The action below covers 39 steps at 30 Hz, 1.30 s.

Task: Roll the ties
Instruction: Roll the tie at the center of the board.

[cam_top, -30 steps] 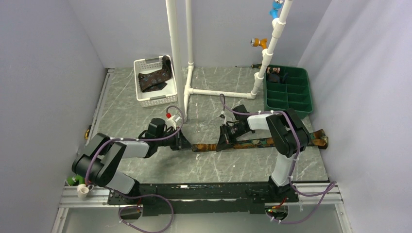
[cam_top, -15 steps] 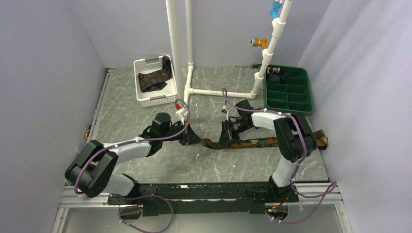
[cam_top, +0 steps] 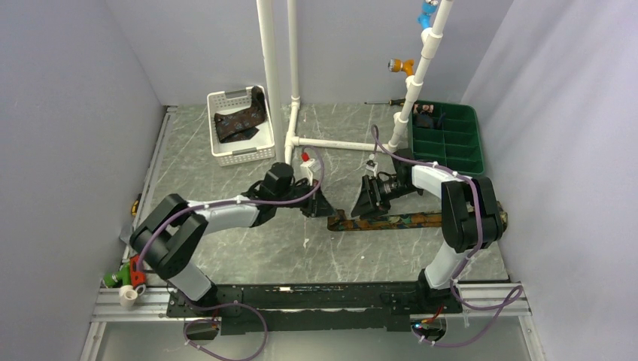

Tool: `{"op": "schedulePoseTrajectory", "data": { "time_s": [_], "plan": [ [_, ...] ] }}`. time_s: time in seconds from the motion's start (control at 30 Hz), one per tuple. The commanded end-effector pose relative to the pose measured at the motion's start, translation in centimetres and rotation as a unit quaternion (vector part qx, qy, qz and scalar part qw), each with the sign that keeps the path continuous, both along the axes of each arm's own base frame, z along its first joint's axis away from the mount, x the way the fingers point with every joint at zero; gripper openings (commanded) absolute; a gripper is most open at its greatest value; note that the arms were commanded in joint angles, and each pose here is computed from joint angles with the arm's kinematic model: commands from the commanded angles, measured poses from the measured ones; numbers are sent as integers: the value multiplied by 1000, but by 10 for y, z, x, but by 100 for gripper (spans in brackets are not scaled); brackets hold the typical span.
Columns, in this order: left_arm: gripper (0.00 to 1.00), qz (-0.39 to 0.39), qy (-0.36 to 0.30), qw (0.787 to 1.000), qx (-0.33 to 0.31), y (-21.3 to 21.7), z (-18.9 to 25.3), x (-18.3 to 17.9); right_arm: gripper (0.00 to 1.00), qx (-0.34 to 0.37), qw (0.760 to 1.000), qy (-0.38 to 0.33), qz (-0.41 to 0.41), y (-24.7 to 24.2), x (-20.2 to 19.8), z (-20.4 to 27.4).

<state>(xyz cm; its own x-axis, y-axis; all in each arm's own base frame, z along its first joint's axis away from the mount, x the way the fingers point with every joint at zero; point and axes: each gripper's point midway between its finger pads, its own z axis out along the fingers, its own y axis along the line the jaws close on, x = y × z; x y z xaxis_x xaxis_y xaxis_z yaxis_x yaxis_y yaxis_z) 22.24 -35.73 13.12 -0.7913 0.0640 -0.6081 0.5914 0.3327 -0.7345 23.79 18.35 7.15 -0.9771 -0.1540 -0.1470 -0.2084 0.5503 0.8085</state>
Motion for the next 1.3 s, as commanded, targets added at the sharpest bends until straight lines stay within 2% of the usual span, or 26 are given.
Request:
{"op": "schedulePoseTrajectory", "data": {
  "time_s": [0.0, 0.13, 0.2, 0.47, 0.77, 0.8, 0.9, 1.0, 1.07, 1.13, 1.2, 1.27],
  "plan": [
    [6, -21, -11, 1000, 4, -24, -13, 10, 61, 16, 1000, -7, 2, 1, 1, 5],
    [33, -52, 30, 998, -12, -39, -28, 9, 61, 8, 1000, -5, -8, 0, 6, -2],
    [39, -55, 57, 997, -7, -41, -39, 8, 60, -4, 1000, 1, -14, -2, 6, -8],
    [29, -39, 81, 996, 12, -38, -60, 19, 52, -32, 999, 14, -29, -4, 9, -25],
    [27, -44, 63, 997, 6, -41, -57, 19, 44, -72, 997, 11, -11, 6, 15, -41],
    [27, -46, 60, 997, 10, -42, -58, 19, 40, -72, 997, 14, -11, 7, 15, -43],
    [28, -53, 45, 998, 11, -46, -52, 20, 18, -74, 997, 20, -5, 6, 14, -47],
    [43, -64, -18, 998, 12, -42, -34, 23, 11, -76, 997, 19, 5, 2, 10, -48],
    [60, -72, -100, 992, 19, -35, -15, 27, 7, -71, 997, 21, 9, 1, 7, -47],
    [78, -79, -186, 979, 31, -25, 4, 30, 6, -65, 998, 19, 11, 2, 6, -45],
    [93, -90, -255, 961, 62, -13, 4, 32, 6, -52, 998, 21, 14, 5, 6, -42],
    [99, -113, -326, 933, 100, -2, -5, 36, 6, -42, 999, 21, 15, 7, 7, -39]
  ]
}}
